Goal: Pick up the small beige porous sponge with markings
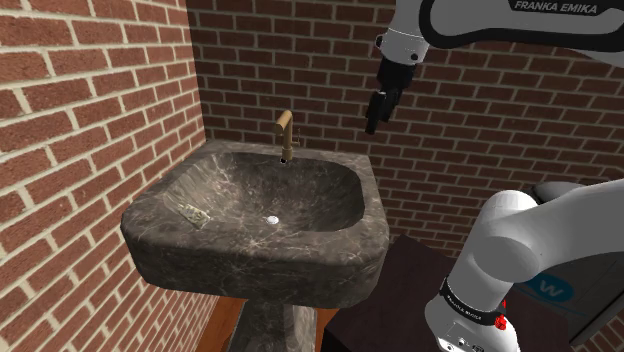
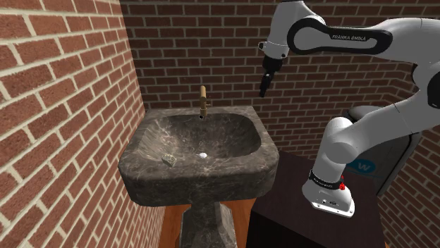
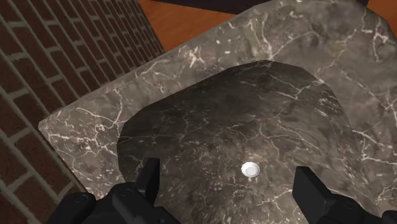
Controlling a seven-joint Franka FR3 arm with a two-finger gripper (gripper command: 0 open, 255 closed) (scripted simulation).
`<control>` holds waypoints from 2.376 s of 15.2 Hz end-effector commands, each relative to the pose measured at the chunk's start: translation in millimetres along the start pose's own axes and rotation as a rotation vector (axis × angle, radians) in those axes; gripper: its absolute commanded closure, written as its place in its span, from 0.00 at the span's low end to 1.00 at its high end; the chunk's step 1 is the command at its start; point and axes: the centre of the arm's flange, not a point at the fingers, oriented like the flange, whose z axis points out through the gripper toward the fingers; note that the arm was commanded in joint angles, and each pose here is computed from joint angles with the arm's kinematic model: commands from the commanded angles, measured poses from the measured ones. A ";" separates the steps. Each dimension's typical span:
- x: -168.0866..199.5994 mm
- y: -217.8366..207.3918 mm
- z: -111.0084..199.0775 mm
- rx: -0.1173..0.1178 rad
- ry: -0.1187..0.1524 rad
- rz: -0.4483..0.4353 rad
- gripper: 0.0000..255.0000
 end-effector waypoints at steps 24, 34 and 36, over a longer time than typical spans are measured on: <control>158.3 -268.0 84.8 -0.093 -0.145 0.349 0.00; 249.4 -361.8 137.0 -0.133 -0.208 0.501 0.00; 268.9 -378.6 148.6 -0.141 -0.221 0.532 0.00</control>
